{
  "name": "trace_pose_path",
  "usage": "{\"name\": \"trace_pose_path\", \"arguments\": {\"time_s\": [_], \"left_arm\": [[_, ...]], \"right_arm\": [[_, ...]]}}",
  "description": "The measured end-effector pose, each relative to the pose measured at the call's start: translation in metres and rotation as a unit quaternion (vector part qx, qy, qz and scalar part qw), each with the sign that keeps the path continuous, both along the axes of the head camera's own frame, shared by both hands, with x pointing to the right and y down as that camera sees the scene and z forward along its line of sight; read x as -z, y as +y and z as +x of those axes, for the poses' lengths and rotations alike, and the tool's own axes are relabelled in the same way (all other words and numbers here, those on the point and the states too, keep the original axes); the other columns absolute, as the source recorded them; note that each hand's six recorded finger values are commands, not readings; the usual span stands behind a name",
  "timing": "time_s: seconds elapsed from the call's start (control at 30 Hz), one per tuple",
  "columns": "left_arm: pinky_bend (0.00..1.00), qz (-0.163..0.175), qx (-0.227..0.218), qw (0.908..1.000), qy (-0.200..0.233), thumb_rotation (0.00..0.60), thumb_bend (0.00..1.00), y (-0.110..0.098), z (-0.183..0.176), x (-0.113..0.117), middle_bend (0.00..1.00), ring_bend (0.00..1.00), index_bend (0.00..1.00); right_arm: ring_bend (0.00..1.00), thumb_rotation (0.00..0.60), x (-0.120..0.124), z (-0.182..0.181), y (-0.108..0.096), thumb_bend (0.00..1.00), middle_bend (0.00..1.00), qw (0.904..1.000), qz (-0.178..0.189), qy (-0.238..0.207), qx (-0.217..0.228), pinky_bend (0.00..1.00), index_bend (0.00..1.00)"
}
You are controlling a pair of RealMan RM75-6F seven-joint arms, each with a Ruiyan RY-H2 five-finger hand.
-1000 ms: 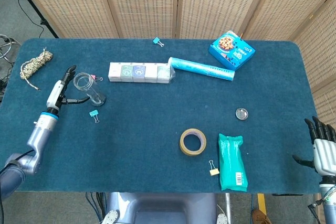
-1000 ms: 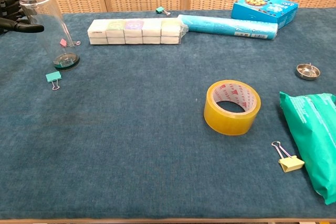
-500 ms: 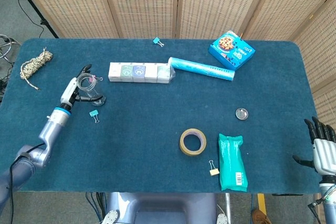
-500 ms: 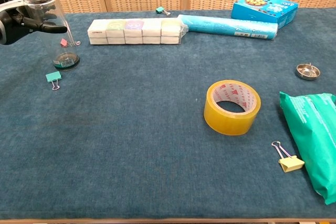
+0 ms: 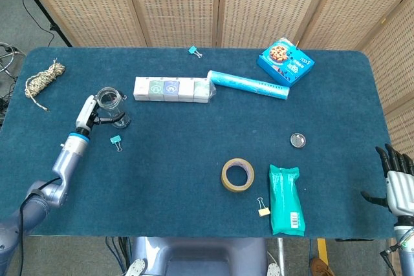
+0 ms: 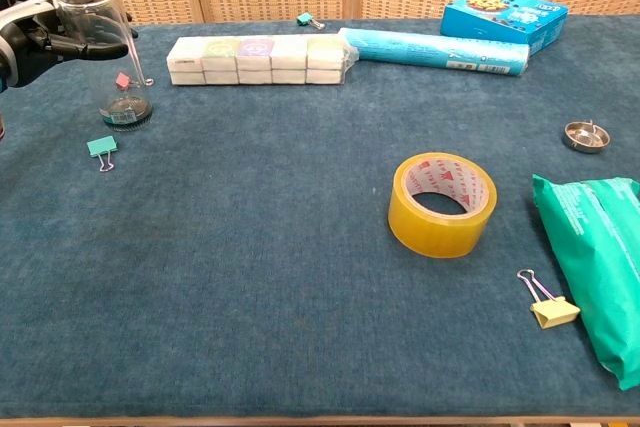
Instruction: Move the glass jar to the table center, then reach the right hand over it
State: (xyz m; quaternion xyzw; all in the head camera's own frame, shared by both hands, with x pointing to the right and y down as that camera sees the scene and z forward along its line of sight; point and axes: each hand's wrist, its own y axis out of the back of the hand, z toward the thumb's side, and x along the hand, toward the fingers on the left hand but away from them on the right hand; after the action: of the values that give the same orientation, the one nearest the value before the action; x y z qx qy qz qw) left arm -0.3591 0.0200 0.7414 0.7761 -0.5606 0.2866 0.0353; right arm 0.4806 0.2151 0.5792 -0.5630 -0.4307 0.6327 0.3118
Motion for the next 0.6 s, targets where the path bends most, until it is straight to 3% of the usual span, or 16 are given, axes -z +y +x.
{"name": "trace_pose_path", "arguments": {"time_s": [0.27,0.6], "left_arm": [[0.25,0.010,0.007,0.9995,0.030,0.600,0.40,0.001,0.004,0.007,0.37,0.23,0.50],[0.27,0.021,-0.012,0.9913,0.130,0.600,0.39,-0.003,0.038,0.036,0.37,0.23,0.50]], "right_arm": [[0.00,0.600,-0.001,-0.001,0.000,0.00,0.00,1.0000,-0.003,-0.001,0.000,0.00,0.00],[0.00,0.600,-0.002,-0.002,0.000,0.00,0.00,1.0000,-0.008,-0.004,0.000,0.00,0.00]]}}
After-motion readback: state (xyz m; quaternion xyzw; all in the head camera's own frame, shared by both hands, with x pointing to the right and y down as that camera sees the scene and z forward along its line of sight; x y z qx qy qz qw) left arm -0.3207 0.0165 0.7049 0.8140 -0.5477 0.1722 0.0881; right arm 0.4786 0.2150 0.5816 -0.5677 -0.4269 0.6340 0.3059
